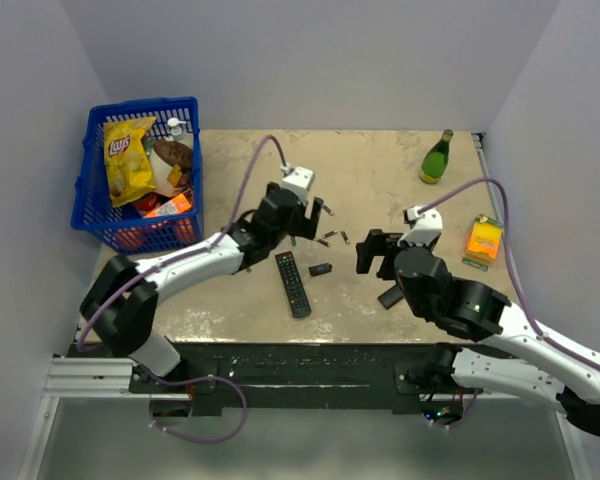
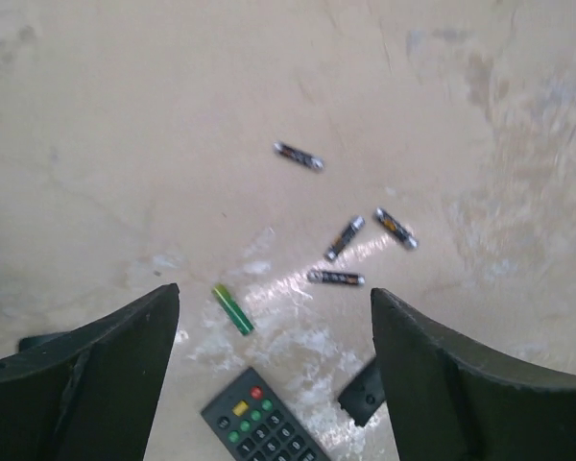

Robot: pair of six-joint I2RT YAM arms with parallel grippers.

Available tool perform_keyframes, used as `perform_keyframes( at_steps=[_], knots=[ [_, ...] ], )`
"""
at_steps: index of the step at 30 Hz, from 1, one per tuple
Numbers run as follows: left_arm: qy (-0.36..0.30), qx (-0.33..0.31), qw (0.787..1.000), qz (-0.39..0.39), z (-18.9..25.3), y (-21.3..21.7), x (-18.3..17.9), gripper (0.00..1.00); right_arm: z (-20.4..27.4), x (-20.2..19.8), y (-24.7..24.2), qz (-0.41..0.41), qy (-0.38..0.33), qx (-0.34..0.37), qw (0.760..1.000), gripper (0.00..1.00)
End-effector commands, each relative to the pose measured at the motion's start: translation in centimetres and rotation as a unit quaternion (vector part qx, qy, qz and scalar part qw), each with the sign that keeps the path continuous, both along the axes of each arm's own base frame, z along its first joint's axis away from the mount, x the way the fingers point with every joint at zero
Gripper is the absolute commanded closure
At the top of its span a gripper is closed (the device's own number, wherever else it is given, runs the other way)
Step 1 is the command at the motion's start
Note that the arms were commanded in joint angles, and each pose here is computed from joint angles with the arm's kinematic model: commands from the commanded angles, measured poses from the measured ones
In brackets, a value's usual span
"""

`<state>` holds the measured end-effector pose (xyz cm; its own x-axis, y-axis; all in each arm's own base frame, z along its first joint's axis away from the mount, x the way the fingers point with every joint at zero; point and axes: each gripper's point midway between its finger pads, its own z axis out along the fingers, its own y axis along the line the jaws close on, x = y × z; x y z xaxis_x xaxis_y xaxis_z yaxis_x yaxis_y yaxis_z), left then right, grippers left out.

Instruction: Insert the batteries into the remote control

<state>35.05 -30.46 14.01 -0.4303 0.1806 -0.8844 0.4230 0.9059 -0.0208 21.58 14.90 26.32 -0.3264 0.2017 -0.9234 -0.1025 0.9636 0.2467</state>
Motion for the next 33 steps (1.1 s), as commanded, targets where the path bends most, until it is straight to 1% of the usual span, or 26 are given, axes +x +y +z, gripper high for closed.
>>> perform_keyframes(
  at_steps=[1, 2, 3, 4, 5, 7, 8, 9, 11, 12, 14, 15, 17, 18, 19, 21, 28, 29, 33],
  knots=[
    [-0.022, -0.079, 0.996, 0.033, 7.6, 3.8, 2.0, 0.13, 0.8, 0.2, 3.9, 0.057, 0.014, 0.021, 0.998, 0.02],
    [-0.022, -0.095, 0.995, 0.028, 8.8, 4.1, 2.0, 0.10, 0.0, 0.3, 4.8, 0.065, 0.026, 0.012, 0.997, 0.02],
    [-0.024, -0.104, 0.993, 0.040, 10.0, 5.9, 2.2, 0.10, -0.2, 0.5, 5.5, 0.071, 0.029, 0.015, 0.997, 0.02],
    [-0.024, -0.112, 0.993, 0.041, 10.7, 6.5, 2.2, 0.09, -0.5, 0.4, 6.3, 0.087, 0.037, 0.017, 0.995, 0.02],
    [-0.022, -0.128, 0.991, 0.030, 11.8, 7.0, 1.6, 0.08, -1.5, 0.7, 7.2, 0.091, 0.050, 0.004, 0.995, 0.02],
    [-0.023, -0.139, 0.989, 0.042, 12.4, 9.2, 1.9, 0.07, -2.3, 0.8, 8.7, 0.109, 0.067, 0.000, 0.992, 0.04],
    [-0.025, -0.144, 0.989, 0.037, 12.7, 9.8, 1.4, 0.07, -3.7, 0.9, 9.6, 0.116, 0.084, -0.016, 0.989, 0.05],
    [-0.024, -0.143, 0.988, 0.048, 12.5, 10.9, 1.5, 0.06, -4.3, 1.0, 10.3, 0.122, 0.094, -0.022, 0.988, 0.09],
    [-0.029, -0.143, 0.988, 0.058, 11.9, 12.2, 0.8, 0.06, -5.3, 1.0, 11.5, 0.136, 0.113, -0.026, 0.984, 0.12],
    [-0.031, -0.144, 0.987, 0.066, 11.6, 12.9, 0.8, 0.06, -6.8, 1.2, 12.3, 0.139, 0.131, -0.041, 0.981, 0.14],
    [-0.028, -0.147, 0.986, 0.069, 10.5, 13.6, 0.1, 0.06, -8.0, 1.0, 13.5, 0.156, 0.151, -0.046, 0.975, 0.16],
    [-0.026, -0.147, 0.986, 0.075, 10.1, 14.1, 0.1, 0.06, -9.4, 1.0, 14.2, 0.162, 0.166, -0.056, 0.971, 0.19],
    [-0.024, -0.141, 0.987, 0.078, 9.2, 14.6, -0.2, 0.06, -10.8, 0.9, 15.1, 0.171, 0.186, -0.065, 0.965, 0.21],
    [-0.024, -0.138, 0.987, 0.080, 9.1, 14.8, -0.2, 0.06, -11.5, 0.6, 15.7, 0.183, 0.199, -0.065, 0.961, 0.24],
    [-0.023, -0.136, 0.987, 0.080, 9.0, 14.9, -0.2, 0.06, -12.9, 0.6, 16.1, 0.183, 0.214, -0.076, 0.956, 0.25],
    [-0.030, -0.132, 0.988, 0.077, 9.4, 15.0, -0.2, 0.06, -14.2, 0.3, 16.8, 0.195, 0.233, -0.079, 0.950, 0.28],
    [-0.033, -0.130, 0.988, 0.078, 9.5, 15.2, -0.1, 0.06, -18.7, -0.4, 17.7, 0.203, 0.284, -0.092, 0.933, 0.28],
    [-0.029, -0.134, 0.988, 0.068, 9.4, 14.8, -0.3, 0.06, -19.6, -0.5, 17.7, 0.204, 0.292, -0.097, 0.929, 0.28],
    [-0.025, -0.135, 0.988, 0.064, 9.2, 14.7, -0.4, 0.06, -21.1, -0.6, 18.1, 0.211, 0.303, -0.088, 0.925, 0.28]
  ],
)
